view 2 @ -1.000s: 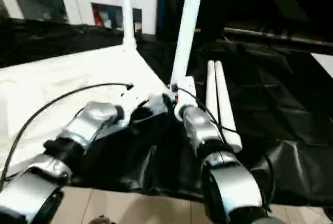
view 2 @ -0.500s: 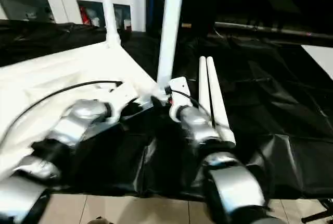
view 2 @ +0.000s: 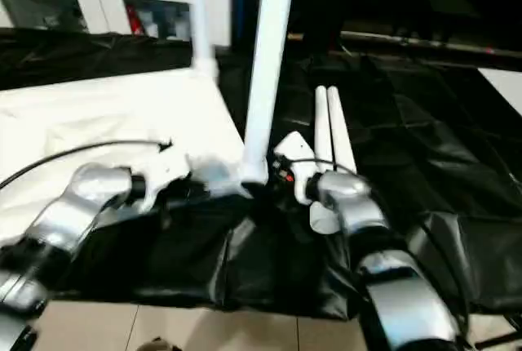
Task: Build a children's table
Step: Rotate leg to tighten
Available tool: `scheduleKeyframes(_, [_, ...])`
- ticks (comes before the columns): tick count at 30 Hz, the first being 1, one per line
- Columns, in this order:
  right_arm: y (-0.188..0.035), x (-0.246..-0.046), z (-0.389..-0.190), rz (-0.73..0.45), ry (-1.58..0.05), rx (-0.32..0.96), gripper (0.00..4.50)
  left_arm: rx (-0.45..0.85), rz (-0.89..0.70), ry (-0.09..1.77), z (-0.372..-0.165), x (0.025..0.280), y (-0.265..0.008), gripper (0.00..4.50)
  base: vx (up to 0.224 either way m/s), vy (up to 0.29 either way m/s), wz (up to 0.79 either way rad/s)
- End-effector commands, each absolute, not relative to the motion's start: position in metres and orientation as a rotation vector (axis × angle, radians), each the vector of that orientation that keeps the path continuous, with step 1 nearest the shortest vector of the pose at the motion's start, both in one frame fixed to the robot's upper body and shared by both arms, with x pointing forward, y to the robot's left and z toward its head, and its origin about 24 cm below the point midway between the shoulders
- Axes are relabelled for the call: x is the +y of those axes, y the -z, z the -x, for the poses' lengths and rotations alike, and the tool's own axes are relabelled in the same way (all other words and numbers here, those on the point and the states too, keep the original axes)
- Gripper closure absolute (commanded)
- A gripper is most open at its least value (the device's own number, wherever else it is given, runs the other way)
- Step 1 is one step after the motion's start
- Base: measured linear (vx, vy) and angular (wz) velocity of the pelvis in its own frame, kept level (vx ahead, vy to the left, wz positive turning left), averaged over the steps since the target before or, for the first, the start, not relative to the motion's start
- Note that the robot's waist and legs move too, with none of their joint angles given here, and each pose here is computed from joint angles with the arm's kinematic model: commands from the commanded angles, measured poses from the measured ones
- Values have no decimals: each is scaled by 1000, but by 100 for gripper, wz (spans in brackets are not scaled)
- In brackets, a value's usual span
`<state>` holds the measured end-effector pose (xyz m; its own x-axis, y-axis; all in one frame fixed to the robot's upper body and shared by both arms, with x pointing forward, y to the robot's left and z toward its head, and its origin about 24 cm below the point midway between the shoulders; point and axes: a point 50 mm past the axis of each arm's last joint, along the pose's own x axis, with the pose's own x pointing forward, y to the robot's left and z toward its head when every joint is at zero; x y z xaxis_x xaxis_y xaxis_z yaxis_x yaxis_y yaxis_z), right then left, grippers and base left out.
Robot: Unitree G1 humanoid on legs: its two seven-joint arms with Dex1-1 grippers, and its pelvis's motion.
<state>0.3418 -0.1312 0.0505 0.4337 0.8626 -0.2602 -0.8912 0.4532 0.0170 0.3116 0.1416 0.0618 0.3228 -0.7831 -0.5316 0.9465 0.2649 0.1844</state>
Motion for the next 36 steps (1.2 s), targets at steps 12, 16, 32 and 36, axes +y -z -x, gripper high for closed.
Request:
scheduleKeyframes(12, [-43, -133, -332, 171, -1172, 287, 7, 352, -477, 1259, -305, 132, -61, 450, 0, 0, 0])
scheduleKeyframes(16, [-42, -133, -332, 162, -1164, 285, 7, 355, -479, 1261, -304, 132, -61, 450, 0, 0, 0])
scheduleKeyframes(32, [-44, -127, -332, 112, -1169, 252, 72, 374, -492, 1267, -303, 136, -60, 450, 0, 0, 0])
scheduleKeyframes(36, [-42, -127, -330, 115, -1170, 256, 111, 379, -491, 1270, -302, 136, -59, 450, 0, 0, 0])
